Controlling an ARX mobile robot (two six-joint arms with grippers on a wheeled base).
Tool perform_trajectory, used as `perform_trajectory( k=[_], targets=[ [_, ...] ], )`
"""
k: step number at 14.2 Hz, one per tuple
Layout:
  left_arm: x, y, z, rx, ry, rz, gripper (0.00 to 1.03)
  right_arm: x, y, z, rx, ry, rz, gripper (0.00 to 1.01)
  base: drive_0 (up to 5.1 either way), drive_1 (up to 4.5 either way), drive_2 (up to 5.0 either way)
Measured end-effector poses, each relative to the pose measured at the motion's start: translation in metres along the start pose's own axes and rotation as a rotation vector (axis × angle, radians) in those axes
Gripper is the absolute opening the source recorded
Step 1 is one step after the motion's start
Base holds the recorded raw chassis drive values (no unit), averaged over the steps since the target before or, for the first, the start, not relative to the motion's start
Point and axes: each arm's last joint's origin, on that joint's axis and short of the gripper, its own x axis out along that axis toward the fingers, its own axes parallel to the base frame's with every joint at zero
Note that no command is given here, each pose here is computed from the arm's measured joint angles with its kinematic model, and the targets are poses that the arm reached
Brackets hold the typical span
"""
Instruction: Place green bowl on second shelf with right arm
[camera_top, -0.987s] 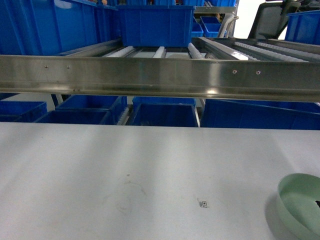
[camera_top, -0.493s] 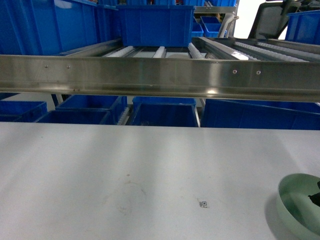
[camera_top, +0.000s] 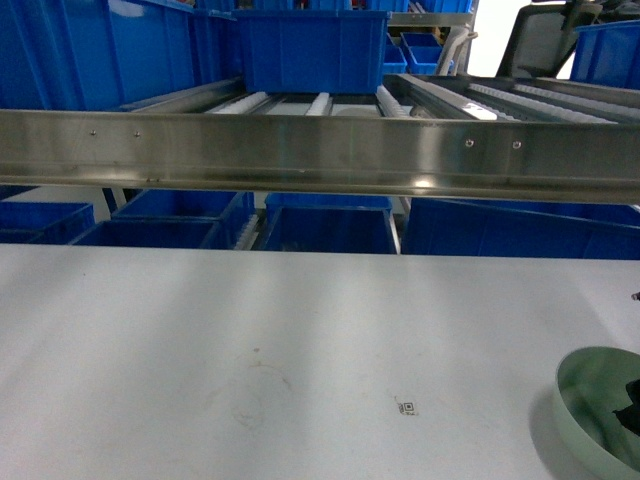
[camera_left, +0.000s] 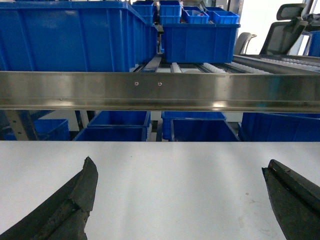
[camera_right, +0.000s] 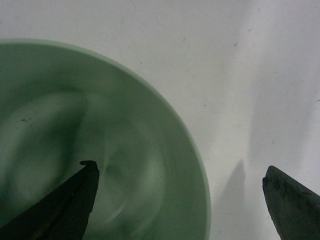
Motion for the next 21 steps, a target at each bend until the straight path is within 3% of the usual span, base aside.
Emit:
perform_trajectory(
  k=[6, 8, 11, 15, 17, 21],
  targets=[
    [0.0, 0.0, 0.0, 0.0, 0.0, 0.0, 0.98, 0.006, 0.002, -0.006, 0.014, 0.008, 0.001, 0.16, 0.0, 0.0, 0.0],
    [0.0, 0.0, 0.0, 0.0, 0.0, 0.0, 0.98, 0.005, 0.002, -0.004, 0.025, -0.009, 0.019, 0.02, 0.0, 0.0, 0.0],
    [0.0, 0.0, 0.0, 0.0, 0.0, 0.0, 0.98, 0.004, 0.003, -0.003, 0.021, -0.032, 0.012, 0.02, 0.0, 0.0, 0.0],
    [0.0, 0.0, 0.0, 0.0, 0.0, 0.0, 0.98, -0.012, 0.007, 0.001, 0.046, -0.139, -0.02, 0.02, 0.0, 0.0, 0.0],
    [0.0, 0.0, 0.0, 0.0, 0.0, 0.0, 0.98, -0.031, 0.011, 0.002, 0.06, -0.221, -0.038, 0.02, 0.0, 0.0, 0.0],
    [0.0, 0.0, 0.0, 0.0, 0.0, 0.0, 0.98, -0.108, 0.011, 0.026, 0.098, -0.471, -0.071, 0.02, 0.0, 0.0, 0.0]
  ],
)
